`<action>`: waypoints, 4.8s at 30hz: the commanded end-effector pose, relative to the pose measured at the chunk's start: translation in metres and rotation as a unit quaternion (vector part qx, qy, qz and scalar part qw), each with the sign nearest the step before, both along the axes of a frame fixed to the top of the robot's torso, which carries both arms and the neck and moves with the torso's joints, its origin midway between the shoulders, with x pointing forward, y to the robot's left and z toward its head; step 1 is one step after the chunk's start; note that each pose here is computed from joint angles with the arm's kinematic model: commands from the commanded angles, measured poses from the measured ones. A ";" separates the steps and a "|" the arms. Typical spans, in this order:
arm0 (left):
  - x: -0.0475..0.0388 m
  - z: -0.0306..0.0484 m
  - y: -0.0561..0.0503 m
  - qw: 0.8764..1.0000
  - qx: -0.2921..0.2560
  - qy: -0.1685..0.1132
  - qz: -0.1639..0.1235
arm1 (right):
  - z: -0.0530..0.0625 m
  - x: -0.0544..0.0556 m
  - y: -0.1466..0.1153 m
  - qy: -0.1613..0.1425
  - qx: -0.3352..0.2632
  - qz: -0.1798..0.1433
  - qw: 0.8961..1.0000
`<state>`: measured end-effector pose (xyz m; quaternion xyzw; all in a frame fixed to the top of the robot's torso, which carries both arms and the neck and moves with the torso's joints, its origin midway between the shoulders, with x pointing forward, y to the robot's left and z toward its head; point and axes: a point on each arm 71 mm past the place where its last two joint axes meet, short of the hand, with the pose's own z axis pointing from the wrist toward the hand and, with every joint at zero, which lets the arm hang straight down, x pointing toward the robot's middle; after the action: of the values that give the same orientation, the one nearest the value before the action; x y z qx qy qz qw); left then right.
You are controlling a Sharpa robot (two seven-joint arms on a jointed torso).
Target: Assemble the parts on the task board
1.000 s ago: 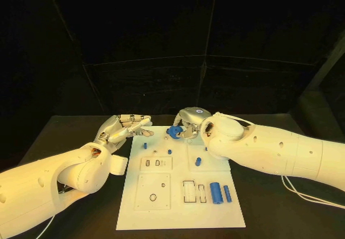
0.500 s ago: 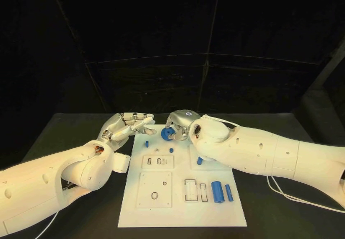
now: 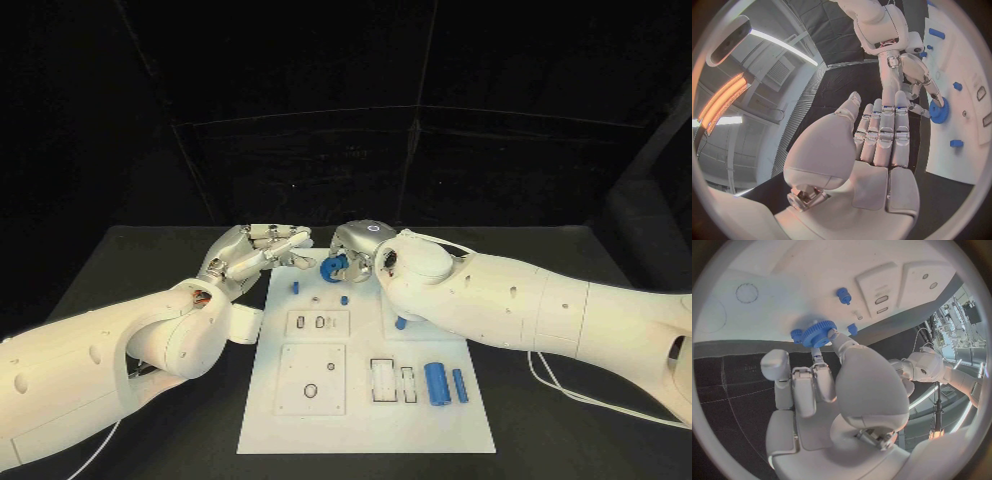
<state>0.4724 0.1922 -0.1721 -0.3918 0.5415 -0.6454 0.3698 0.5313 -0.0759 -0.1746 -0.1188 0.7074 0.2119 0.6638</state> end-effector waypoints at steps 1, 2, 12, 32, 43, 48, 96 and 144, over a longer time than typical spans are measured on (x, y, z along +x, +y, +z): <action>-0.0001 0.0018 -0.001 1.000 -0.002 -0.004 -0.007 | -0.004 0.000 -0.001 0.008 -0.012 0.004 1.000; 0.0000 0.0018 -0.001 1.000 -0.002 -0.004 -0.007 | -0.004 0.001 -0.001 0.008 -0.011 0.003 1.000; 0.0002 0.0017 -0.001 1.000 -0.001 -0.003 -0.008 | -0.006 0.001 -0.006 0.014 -0.016 -0.001 1.000; 0.0011 0.0013 0.003 1.000 0.001 -0.003 -0.004 | 0.010 -0.007 -0.043 -0.024 0.119 0.018 0.992; 0.0014 0.0016 0.005 1.000 0.002 -0.002 -0.003 | 0.009 -0.017 -0.157 0.090 0.248 -0.008 0.964; 0.0023 0.0010 0.004 1.000 0.002 0.000 -0.005 | 0.006 -0.014 -0.186 0.103 0.249 -0.026 0.963; 0.0092 -0.0027 0.002 1.000 0.003 0.001 -0.003 | -0.036 -0.003 -0.220 0.143 0.187 -0.057 0.970; 0.0100 -0.0036 0.005 1.000 0.005 0.003 -0.001 | -0.032 -0.005 -0.217 0.086 0.191 -0.087 0.974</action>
<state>0.4828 0.1987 -0.1771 -0.3966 0.5459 -0.6369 0.3728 0.5264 -0.2925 -0.2117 0.0824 0.7327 0.3018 0.6043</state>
